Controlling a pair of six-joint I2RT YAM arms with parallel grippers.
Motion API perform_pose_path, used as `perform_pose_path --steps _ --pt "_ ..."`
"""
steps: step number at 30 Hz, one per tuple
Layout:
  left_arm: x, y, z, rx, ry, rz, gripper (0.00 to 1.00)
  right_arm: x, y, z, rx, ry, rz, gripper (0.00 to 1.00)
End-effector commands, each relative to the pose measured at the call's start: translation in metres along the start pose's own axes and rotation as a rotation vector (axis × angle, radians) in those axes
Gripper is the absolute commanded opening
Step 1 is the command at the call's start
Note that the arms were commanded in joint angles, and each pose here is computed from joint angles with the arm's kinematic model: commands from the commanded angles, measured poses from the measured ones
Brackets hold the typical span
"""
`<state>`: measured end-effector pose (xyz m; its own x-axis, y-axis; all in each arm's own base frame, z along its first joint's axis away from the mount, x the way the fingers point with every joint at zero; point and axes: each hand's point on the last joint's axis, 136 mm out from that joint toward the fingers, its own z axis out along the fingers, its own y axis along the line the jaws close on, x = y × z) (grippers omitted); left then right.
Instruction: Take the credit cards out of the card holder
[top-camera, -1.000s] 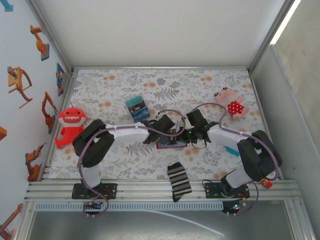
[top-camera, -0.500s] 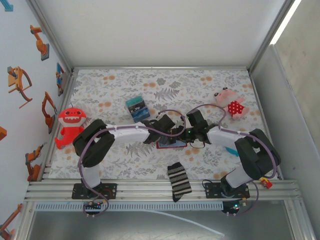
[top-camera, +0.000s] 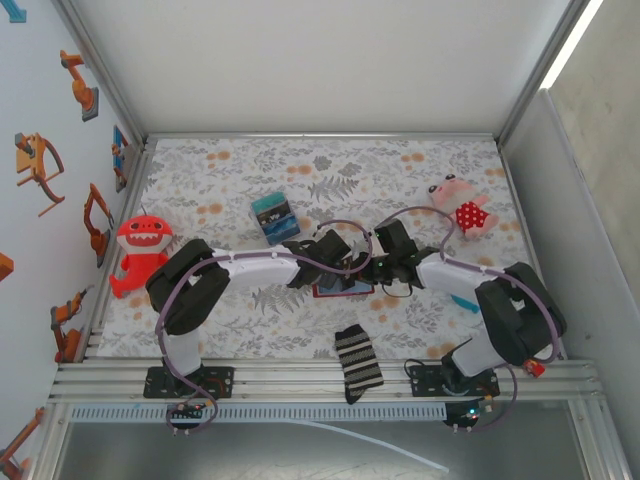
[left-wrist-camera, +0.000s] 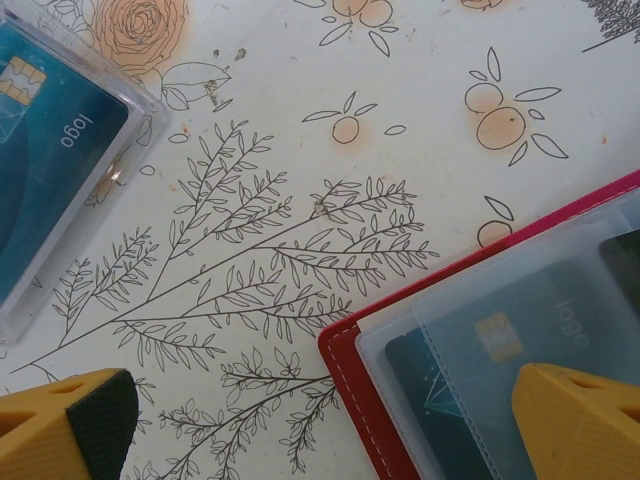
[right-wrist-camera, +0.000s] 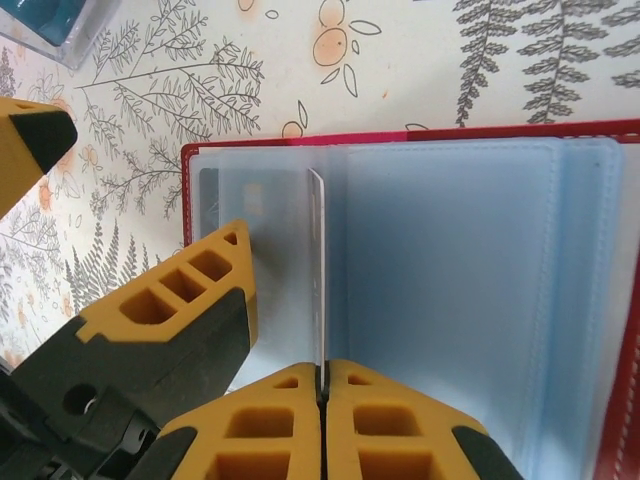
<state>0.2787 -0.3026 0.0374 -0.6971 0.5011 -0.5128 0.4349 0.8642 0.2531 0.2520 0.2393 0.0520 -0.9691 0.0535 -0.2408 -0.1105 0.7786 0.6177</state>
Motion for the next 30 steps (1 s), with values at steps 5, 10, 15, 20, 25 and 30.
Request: perform_pose_path --steps 5,10,15,20,25,30 --pt "-0.007 0.010 -0.018 -0.021 -0.013 0.020 0.97 -0.009 0.004 -0.023 0.055 -0.036 -0.056 0.04" --pt "-0.027 0.017 -0.039 -0.010 -0.086 -0.009 0.97 -0.012 0.012 -0.037 0.060 -0.055 -0.097 0.03" --pt "-0.044 0.036 -0.063 -0.015 -0.164 -0.040 0.97 -0.014 0.019 -0.051 0.056 -0.074 -0.165 0.00" --pt "-0.056 0.058 -0.088 0.043 -0.263 -0.080 0.97 -0.015 0.034 -0.065 0.018 -0.091 -0.276 0.00" --pt "-0.064 0.067 -0.113 0.213 -0.357 -0.106 0.97 -0.016 0.054 -0.077 -0.041 -0.100 -0.395 0.00" --pt "-0.066 0.073 -0.133 0.277 -0.414 -0.020 0.97 -0.012 0.080 -0.084 -0.134 -0.078 -0.532 0.00"
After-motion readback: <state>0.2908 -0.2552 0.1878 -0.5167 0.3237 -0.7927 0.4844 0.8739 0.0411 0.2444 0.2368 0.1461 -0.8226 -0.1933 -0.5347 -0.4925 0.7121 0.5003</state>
